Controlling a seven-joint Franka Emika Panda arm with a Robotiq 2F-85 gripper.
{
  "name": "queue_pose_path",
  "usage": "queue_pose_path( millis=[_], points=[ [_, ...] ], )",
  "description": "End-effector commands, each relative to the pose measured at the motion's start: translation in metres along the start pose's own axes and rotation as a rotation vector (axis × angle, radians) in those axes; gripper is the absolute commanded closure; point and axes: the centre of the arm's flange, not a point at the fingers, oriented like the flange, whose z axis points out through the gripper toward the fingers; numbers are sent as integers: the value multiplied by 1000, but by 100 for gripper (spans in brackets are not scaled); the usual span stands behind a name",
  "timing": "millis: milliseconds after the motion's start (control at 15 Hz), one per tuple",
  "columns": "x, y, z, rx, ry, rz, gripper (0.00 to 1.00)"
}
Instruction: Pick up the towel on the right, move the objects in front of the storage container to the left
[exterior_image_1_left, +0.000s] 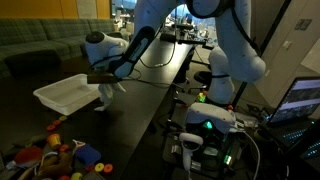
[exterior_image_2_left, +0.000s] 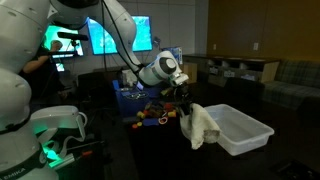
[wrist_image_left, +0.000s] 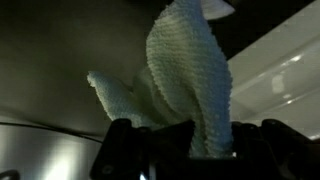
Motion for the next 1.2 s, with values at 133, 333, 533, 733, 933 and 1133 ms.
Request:
queue_pose_path(
  millis=[133, 333, 533, 733, 933, 1133],
  points=[
    [30, -28, -80, 36, 89, 104, 100],
    [52, -56, -105, 36, 98, 154, 100],
    [79, -87, -114, 62, 87, 172, 100],
    [118, -119, -112, 100, 77, 192, 100],
    [150, -147, -90, 120, 85, 198, 100],
    [170, -170, -59, 123, 79, 186, 100]
  ],
)
